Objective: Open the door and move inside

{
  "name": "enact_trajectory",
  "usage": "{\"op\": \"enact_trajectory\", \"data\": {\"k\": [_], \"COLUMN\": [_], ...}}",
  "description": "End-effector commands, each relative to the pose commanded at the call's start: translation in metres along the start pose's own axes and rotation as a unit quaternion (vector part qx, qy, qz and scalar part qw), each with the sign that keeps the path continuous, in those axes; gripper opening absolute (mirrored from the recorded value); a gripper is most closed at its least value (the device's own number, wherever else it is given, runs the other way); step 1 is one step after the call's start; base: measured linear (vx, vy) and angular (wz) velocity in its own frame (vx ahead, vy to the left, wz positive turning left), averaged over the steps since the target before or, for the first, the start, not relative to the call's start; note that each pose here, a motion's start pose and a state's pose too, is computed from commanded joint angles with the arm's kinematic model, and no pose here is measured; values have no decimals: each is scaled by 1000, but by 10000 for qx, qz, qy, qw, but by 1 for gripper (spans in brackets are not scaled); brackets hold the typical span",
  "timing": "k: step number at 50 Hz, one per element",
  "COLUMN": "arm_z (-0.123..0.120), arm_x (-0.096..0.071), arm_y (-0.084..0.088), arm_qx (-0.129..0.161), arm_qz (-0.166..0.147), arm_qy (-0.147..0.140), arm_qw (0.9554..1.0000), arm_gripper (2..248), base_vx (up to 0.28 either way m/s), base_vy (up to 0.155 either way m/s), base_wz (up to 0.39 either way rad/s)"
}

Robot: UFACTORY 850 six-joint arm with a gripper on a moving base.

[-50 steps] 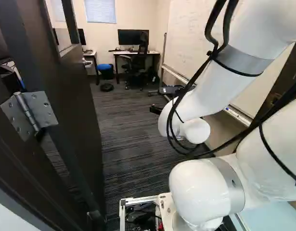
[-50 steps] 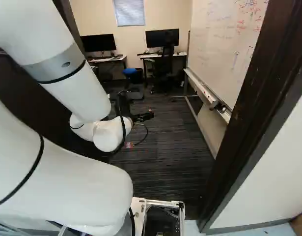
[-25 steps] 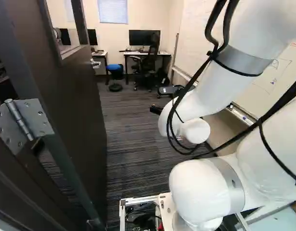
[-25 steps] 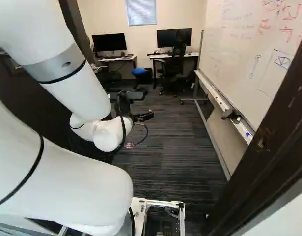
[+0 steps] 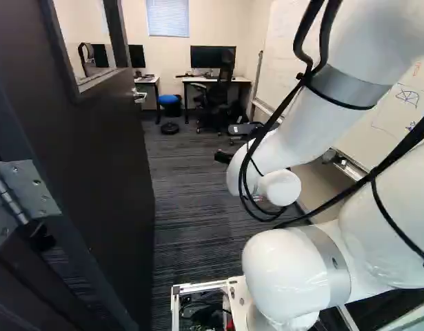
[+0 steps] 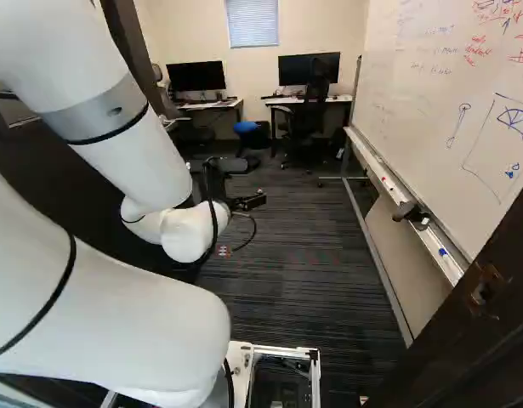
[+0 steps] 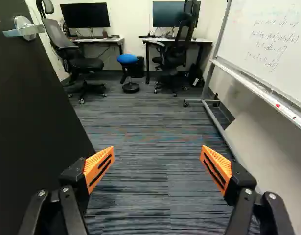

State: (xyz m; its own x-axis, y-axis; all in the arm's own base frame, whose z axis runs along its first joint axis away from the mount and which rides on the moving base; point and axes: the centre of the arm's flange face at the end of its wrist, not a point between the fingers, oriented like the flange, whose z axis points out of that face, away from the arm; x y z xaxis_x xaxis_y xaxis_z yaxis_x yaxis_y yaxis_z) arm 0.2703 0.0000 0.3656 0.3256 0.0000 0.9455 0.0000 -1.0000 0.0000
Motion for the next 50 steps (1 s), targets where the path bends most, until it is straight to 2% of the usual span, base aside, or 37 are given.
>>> {"op": "enact_trajectory", "data": {"k": [26, 50], "arm_z": [0, 0], "arm_x": [0, 0], "arm_y": [0, 0], "arm_qx": [0, 0], "arm_qz": [0, 0], "arm_qy": [0, 0], "arm_qw": [10000, 10000], "arm_gripper": [247, 247], "base_vx": [172, 179], "base_vy": [-28, 0], "base_wz": [-1, -7]}}
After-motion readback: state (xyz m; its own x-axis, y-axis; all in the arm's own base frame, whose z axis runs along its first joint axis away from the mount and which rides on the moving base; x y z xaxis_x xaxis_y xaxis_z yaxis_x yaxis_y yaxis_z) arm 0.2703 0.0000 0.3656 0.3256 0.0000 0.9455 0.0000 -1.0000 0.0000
